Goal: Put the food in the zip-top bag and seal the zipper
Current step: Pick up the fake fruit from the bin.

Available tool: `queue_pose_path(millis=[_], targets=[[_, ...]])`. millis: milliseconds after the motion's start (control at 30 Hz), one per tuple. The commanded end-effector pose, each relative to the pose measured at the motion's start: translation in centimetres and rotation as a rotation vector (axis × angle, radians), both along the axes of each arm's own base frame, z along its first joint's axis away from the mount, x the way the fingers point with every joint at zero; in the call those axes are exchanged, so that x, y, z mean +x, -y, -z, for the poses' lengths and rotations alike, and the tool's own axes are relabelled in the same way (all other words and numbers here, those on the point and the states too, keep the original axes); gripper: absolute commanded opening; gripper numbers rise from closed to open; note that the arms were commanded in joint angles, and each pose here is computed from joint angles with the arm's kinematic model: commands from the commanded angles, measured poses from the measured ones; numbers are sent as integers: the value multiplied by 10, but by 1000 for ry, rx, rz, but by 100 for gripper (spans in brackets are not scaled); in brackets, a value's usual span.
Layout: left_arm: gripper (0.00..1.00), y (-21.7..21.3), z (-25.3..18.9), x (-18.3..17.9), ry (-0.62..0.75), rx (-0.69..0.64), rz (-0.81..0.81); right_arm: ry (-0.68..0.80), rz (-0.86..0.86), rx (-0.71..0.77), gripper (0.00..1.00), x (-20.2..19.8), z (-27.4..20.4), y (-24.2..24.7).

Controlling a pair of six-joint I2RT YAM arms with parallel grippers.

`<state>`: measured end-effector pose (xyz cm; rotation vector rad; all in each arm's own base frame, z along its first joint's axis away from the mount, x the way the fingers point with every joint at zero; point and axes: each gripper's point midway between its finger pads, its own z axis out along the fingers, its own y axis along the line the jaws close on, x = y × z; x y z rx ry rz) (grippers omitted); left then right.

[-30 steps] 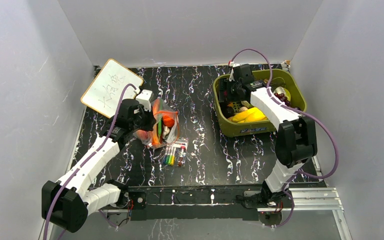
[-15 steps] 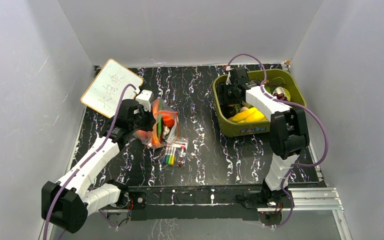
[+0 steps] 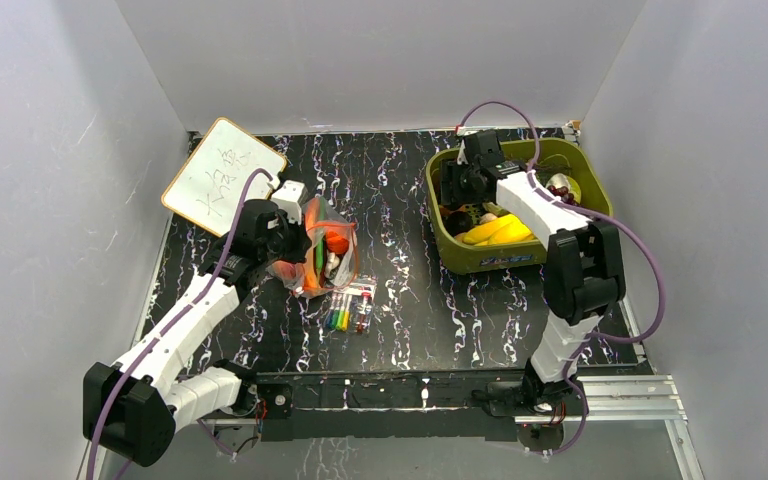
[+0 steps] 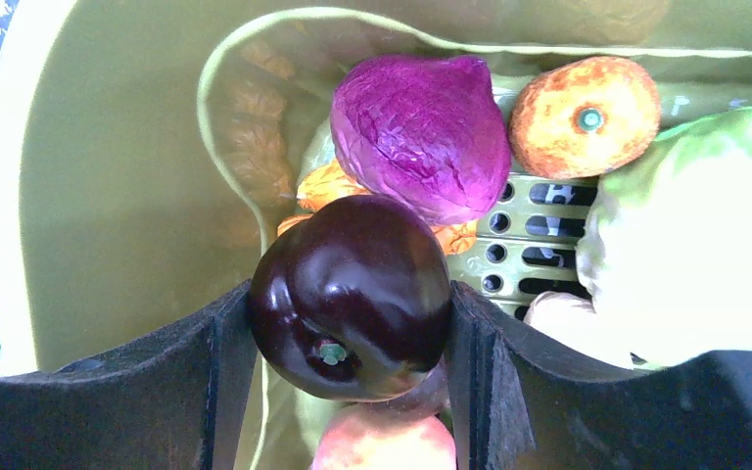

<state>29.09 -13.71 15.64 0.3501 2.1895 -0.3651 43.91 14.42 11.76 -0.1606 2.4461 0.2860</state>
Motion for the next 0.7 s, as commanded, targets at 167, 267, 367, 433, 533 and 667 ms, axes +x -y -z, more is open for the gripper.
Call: queue_pose_path(millis=[167, 267, 367, 433, 533, 667], targets=[[0, 0, -12, 2, 41, -12, -8, 158, 54, 16, 43, -3, -71, 11], [0, 1, -11, 2, 29, -20, -12, 189, 58, 37, 42, -8, -89, 11], [0, 2, -14, 3, 28, -29, -15, 217, 43, 58, 41, -15, -104, 8], [0, 4, -19, 3, 34, -41, -14, 233, 38, 67, 41, -21, -114, 8], [0, 9, -28, 3, 37, -73, -2, 270, 9, 94, 41, -31, -131, 3], [0, 13, -36, 3, 34, -116, -11, 355, -75, 164, 41, -43, -155, -13]])
